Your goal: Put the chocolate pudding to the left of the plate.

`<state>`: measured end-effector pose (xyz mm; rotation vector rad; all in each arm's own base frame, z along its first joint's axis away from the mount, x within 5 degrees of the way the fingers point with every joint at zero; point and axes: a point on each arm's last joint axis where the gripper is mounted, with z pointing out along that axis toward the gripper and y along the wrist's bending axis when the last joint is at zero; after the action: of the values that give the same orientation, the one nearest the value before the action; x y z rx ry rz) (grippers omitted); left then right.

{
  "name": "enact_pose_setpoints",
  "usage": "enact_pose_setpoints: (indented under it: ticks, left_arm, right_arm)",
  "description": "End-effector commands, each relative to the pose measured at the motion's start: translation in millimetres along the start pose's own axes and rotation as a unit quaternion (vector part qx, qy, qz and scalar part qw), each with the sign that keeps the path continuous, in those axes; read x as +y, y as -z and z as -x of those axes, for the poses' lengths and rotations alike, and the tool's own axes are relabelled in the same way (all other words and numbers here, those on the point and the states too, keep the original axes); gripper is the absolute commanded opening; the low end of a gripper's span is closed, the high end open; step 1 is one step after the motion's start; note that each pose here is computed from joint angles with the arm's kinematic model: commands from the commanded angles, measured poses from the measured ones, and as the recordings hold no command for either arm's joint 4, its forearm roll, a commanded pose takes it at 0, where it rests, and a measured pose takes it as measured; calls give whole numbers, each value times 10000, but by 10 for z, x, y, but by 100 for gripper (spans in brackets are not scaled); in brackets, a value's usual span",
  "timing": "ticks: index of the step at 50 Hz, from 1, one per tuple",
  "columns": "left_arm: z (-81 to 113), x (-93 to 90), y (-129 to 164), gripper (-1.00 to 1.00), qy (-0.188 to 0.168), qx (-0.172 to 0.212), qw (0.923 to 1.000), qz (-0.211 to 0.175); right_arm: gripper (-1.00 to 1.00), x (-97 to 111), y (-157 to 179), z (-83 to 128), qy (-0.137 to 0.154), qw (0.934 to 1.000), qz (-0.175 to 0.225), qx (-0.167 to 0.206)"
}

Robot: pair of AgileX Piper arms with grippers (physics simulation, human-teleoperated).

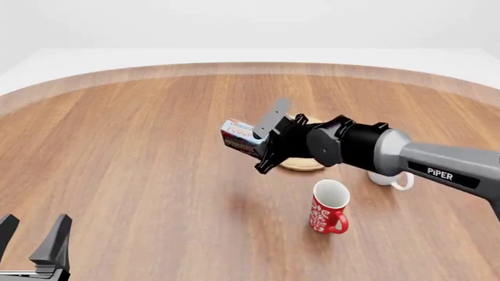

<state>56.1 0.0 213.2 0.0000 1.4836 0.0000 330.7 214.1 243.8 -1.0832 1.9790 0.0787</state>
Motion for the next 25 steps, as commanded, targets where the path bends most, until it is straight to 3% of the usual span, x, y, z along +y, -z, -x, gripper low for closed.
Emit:
enact_pose_setpoints:
  ticks: [1,16,25]
  left_arm:
    - [0,0,0,100,0,0,10000,0]
    - [0,0,0,100,0,0,10000,0]
    - [0,0,0,100,0,0,10000,0]
  right_arm:
    - [-100,-168,-22,171,-32,9999,-103,-40]
    - [-100,-442,-260,378,22,9997,-233,8]
    - [-100,-478,-421,424,61,9997,-212,60]
